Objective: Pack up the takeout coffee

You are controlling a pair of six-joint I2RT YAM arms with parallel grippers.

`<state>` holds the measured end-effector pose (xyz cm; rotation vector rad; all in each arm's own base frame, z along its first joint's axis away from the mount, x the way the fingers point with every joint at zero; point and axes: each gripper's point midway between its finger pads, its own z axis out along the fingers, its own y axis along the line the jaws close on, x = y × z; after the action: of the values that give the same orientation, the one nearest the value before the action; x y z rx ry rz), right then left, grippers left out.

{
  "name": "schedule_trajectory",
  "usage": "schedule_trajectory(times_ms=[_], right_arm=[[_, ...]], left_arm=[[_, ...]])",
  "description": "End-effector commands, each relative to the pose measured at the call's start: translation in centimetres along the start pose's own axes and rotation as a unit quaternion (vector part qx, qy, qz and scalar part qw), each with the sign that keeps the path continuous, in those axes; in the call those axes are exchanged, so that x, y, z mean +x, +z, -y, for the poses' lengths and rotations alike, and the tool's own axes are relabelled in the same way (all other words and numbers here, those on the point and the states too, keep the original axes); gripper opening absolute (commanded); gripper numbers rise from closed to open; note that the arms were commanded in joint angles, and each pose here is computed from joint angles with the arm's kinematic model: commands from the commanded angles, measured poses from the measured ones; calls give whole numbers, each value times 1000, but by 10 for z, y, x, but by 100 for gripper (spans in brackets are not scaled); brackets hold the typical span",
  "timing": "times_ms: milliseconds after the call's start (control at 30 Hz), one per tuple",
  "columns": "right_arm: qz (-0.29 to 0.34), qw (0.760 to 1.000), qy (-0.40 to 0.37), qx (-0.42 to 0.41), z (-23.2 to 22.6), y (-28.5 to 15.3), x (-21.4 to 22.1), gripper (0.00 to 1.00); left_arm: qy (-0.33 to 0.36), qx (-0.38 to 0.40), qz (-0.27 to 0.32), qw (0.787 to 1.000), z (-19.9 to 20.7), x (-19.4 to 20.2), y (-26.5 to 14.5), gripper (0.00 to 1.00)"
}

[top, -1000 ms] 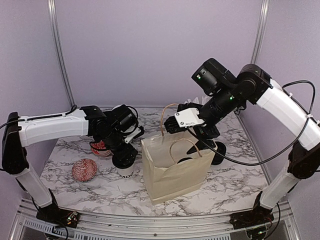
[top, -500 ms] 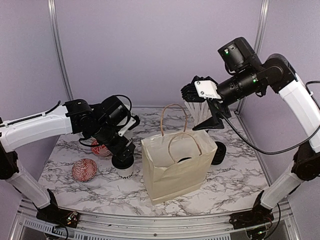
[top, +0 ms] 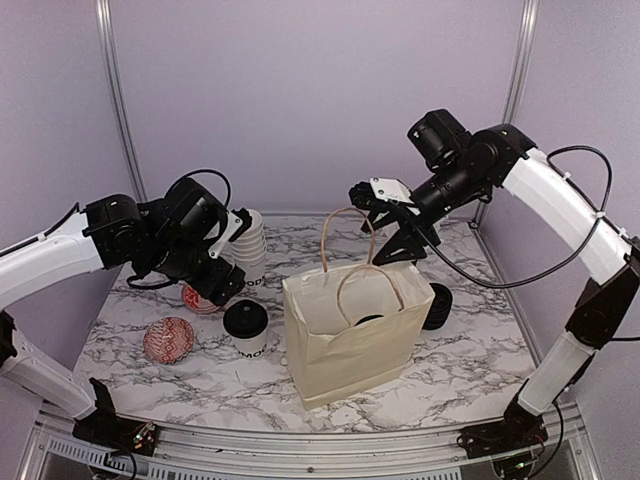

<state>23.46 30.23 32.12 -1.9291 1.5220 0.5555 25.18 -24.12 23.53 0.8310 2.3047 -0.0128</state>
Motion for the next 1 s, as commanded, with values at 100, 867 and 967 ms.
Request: schedule_trajectory(times_ms=[100,867,967], right_arm=[[22,998,37,-45,2,25,2,39],[28,995,92,-7,0,14,14,1],[33,995,90,-10,-3,13,13,3]], left_arm=[[41,96,-79,991,36,43,12,86],[4,61,-213,975,43,57,58,83],[1,60,-216,975,43,57,61,83]])
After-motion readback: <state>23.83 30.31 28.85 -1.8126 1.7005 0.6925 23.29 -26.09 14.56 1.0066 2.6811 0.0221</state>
